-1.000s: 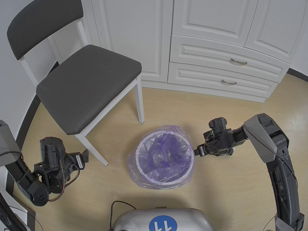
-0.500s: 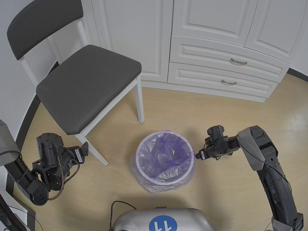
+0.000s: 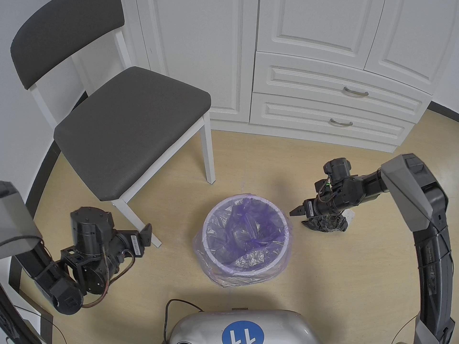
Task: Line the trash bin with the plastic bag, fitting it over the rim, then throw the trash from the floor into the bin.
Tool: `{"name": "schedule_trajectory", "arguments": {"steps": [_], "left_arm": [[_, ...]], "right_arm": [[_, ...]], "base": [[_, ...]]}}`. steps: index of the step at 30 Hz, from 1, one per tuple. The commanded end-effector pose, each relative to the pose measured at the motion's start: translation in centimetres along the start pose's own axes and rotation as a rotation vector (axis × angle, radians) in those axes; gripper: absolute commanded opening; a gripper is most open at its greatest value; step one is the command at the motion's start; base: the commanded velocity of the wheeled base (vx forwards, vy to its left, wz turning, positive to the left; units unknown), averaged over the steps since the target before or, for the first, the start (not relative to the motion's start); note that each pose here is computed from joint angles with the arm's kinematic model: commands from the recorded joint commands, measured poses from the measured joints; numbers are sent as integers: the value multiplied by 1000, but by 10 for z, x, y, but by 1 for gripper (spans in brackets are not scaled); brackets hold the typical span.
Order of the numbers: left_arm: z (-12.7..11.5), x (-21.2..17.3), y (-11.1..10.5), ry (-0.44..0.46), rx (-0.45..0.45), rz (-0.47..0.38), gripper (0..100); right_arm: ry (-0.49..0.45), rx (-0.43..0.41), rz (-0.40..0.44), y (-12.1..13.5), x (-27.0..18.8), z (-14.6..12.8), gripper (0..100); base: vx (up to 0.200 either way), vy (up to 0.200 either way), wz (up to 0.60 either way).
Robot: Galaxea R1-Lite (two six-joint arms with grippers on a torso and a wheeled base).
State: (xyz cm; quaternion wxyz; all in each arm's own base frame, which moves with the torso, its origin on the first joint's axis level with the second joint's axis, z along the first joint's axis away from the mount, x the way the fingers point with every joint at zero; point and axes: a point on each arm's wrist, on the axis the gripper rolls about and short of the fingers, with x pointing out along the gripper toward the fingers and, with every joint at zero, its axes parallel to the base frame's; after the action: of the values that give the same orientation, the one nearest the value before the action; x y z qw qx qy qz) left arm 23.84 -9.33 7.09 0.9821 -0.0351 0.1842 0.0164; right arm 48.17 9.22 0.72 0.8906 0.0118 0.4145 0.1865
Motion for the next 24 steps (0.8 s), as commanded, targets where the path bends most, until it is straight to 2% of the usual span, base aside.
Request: {"name": "schedule_trajectory", "arguments": {"steps": [1,2,4,5,6,11,17,24], "left_arm": [[-43,30,-29,143,106,-44,100],[-44,30,-30,145,107,-45,100],[-59,46,-41,177,136,-58,100],[-60,46,-42,180,138,-59,100],[-69,56,-46,200,150,-65,100],[-88,89,-48,255,133,-133,100],[-97,125,-55,248,119,-181,100],[-101,155,-50,241,136,-216,100]], "right_arm": [[-92,-4,20,19,-84,24,100],[-90,-3,18,19,-84,24,100],[-167,19,18,26,-113,26,100],[-173,21,16,27,-115,27,100],[-245,40,14,31,-132,30,100],[-376,68,-9,37,-168,39,100],[-401,79,-31,28,-178,41,100],[-435,94,-55,14,-187,45,100]], "base": [[0,0,0],[0,0,0],[0,0,0],[0,0,0],[0,0,0],[0,0,0],[0,0,0],[0,0,0]]}}
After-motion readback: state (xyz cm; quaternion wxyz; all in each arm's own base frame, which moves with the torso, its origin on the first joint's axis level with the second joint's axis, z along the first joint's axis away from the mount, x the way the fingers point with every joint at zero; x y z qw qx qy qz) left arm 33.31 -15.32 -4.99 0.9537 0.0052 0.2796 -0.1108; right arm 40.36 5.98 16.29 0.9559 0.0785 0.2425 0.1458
